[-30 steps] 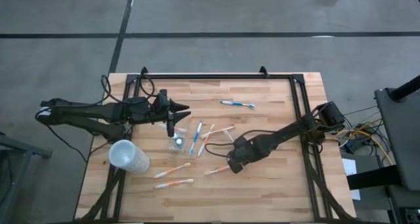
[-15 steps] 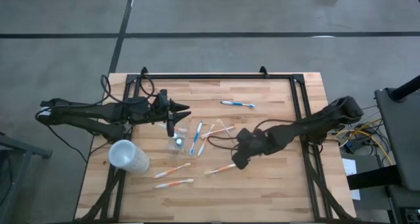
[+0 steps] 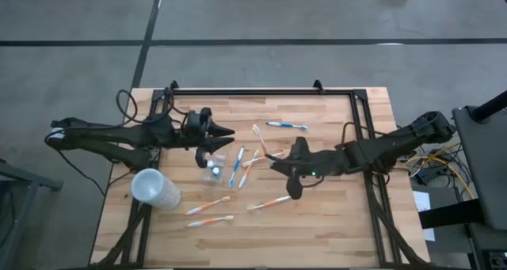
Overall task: Pick & Place toothbrushing station
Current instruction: Put the orange toothbrush into the transparent organizer
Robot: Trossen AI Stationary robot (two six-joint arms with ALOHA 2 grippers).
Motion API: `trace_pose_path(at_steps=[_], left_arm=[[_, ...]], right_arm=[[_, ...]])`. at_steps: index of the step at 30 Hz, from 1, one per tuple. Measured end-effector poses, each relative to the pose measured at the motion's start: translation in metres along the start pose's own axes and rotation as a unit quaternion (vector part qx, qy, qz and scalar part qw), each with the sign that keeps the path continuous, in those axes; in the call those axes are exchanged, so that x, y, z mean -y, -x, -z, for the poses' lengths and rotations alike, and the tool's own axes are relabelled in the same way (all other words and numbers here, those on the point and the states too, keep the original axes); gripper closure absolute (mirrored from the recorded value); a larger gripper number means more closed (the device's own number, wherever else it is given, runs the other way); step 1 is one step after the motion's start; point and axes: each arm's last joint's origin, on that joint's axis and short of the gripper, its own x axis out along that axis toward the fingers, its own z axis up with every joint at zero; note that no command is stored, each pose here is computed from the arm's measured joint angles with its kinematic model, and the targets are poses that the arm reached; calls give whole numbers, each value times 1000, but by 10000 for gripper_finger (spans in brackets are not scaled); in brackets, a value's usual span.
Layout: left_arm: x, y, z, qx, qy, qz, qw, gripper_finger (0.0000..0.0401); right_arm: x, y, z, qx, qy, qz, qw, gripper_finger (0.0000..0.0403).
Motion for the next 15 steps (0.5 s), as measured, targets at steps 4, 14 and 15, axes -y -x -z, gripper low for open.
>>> trace_pose_path(at_steps=[4,14,15], left_arm=[[3,-8,2,10,0,47,999,281],[-1,-33,21,7,-21,51,998,281],[-1,-34,22,10,-25,52,998,281]], right_arm=[[-2,0,-3,16,8,-9,1000,390],[-5,-8,3,-14,19,-40,999,390],[-5,-9,4,-15,20,-41,999,390]])
